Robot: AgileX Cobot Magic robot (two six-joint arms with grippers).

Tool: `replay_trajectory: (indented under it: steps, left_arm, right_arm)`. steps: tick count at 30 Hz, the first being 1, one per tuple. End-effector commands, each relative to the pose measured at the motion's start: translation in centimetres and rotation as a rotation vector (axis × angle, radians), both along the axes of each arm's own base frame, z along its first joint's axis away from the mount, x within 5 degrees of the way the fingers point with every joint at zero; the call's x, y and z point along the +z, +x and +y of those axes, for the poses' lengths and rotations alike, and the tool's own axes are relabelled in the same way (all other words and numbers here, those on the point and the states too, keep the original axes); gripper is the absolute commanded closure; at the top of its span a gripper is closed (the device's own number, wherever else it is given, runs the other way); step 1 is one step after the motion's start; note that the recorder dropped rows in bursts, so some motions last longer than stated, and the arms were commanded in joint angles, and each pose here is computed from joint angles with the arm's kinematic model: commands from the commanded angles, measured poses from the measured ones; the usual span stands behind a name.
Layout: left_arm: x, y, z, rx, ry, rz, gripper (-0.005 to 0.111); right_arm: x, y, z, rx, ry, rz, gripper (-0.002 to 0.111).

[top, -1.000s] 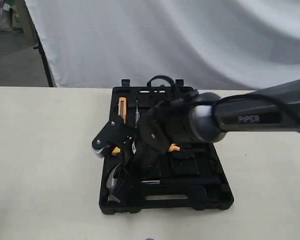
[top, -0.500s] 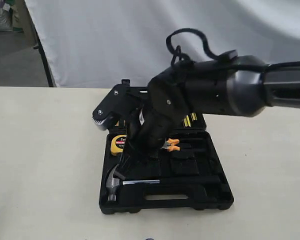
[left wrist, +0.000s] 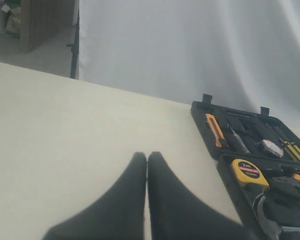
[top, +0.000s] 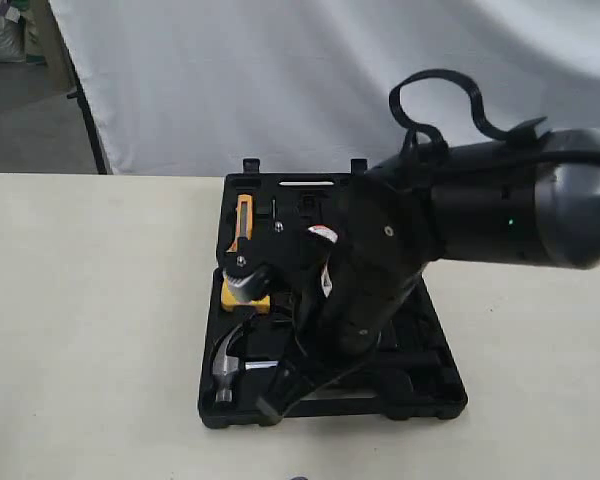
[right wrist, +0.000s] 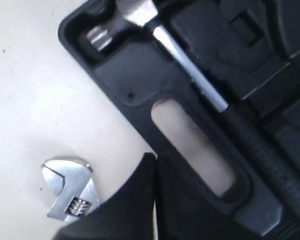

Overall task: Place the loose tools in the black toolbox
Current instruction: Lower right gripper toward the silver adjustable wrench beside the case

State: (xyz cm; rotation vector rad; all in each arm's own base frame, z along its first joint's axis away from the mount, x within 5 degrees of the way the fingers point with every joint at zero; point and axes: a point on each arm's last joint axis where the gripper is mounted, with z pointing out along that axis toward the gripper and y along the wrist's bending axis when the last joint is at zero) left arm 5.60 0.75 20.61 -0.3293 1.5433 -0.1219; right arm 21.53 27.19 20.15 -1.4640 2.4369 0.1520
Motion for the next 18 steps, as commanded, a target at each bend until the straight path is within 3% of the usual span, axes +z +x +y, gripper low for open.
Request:
replay_trajectory:
  steps: [1,18]
  left_arm:
    - [0.17,-0.06,0.14,0.026,0.002,-0.013,0.106]
    - [0.17,-0.06,0.14,0.026,0.002,-0.013,0.106]
  right_arm:
    - [-1.00,-0.75,-0.89,-0.011,-0.029,0.049,0.109]
    - [-1.00,-1.26,-0.36,-0.082,0.046,0.123,0.109]
